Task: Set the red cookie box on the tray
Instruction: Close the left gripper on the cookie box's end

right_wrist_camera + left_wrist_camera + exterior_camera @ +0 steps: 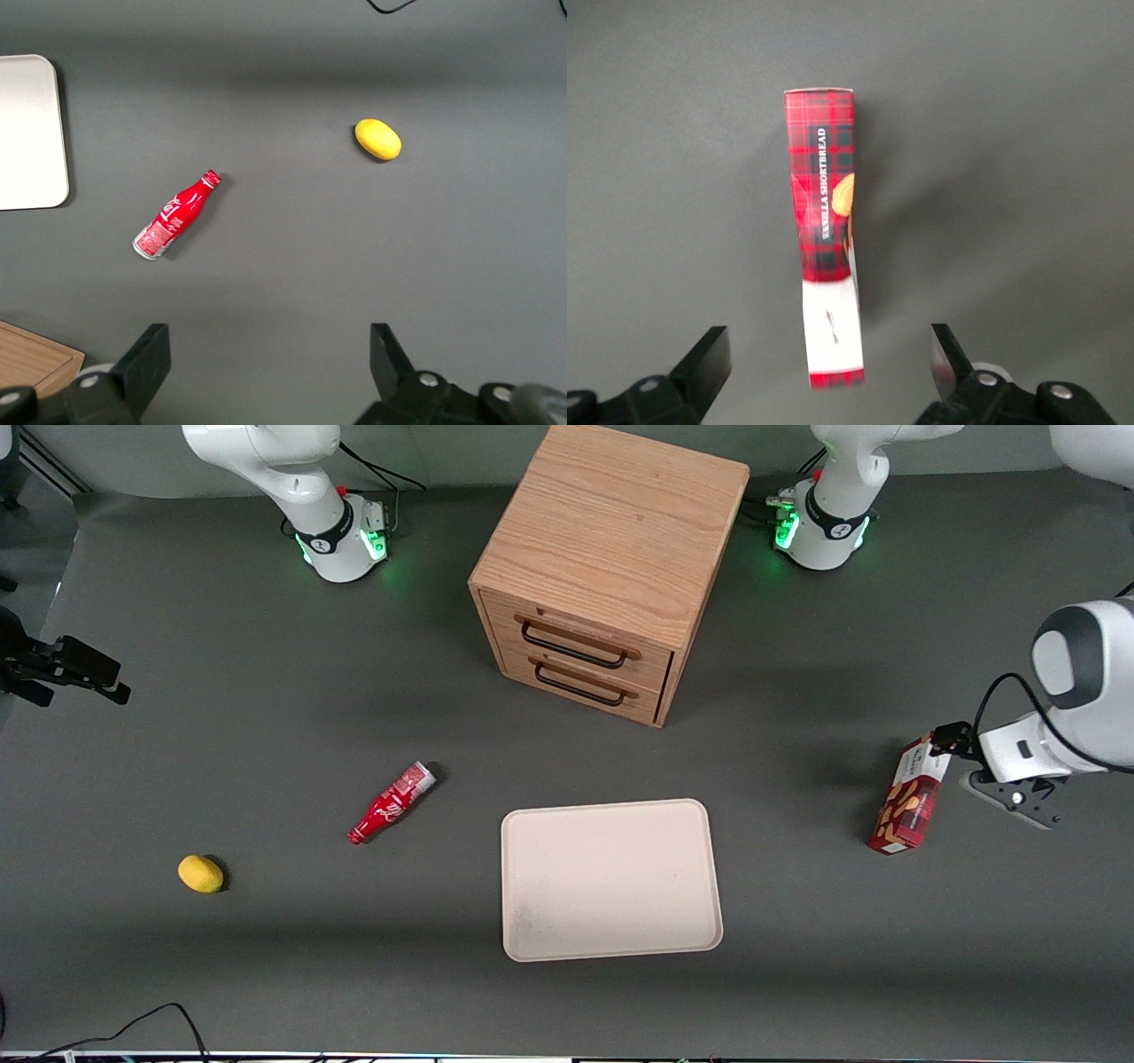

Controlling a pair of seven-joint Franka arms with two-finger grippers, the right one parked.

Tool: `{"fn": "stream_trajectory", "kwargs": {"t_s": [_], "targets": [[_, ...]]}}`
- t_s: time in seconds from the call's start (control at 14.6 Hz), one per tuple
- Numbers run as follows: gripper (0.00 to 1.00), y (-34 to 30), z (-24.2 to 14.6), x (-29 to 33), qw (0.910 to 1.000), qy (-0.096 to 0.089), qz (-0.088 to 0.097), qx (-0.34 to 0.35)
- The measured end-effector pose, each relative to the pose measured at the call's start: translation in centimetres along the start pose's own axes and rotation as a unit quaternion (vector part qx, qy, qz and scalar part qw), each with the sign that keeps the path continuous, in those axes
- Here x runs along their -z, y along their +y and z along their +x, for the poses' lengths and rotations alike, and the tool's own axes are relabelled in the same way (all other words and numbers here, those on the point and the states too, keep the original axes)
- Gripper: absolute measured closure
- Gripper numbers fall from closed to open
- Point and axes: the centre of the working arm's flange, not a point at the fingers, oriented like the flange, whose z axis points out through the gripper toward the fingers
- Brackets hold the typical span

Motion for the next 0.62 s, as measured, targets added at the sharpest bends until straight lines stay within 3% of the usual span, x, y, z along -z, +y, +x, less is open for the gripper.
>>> {"fn": "stream_trajectory", "kwargs": {"t_s": [0.34, 0.62], "targets": [[0.00, -0.4, 0.4, -5.2, 0.9997, 0.016, 0.017, -0.007], [0.00, -0.7, 0.8, -8.0, 0.9995, 0.018, 0.022, -0.008]]}}
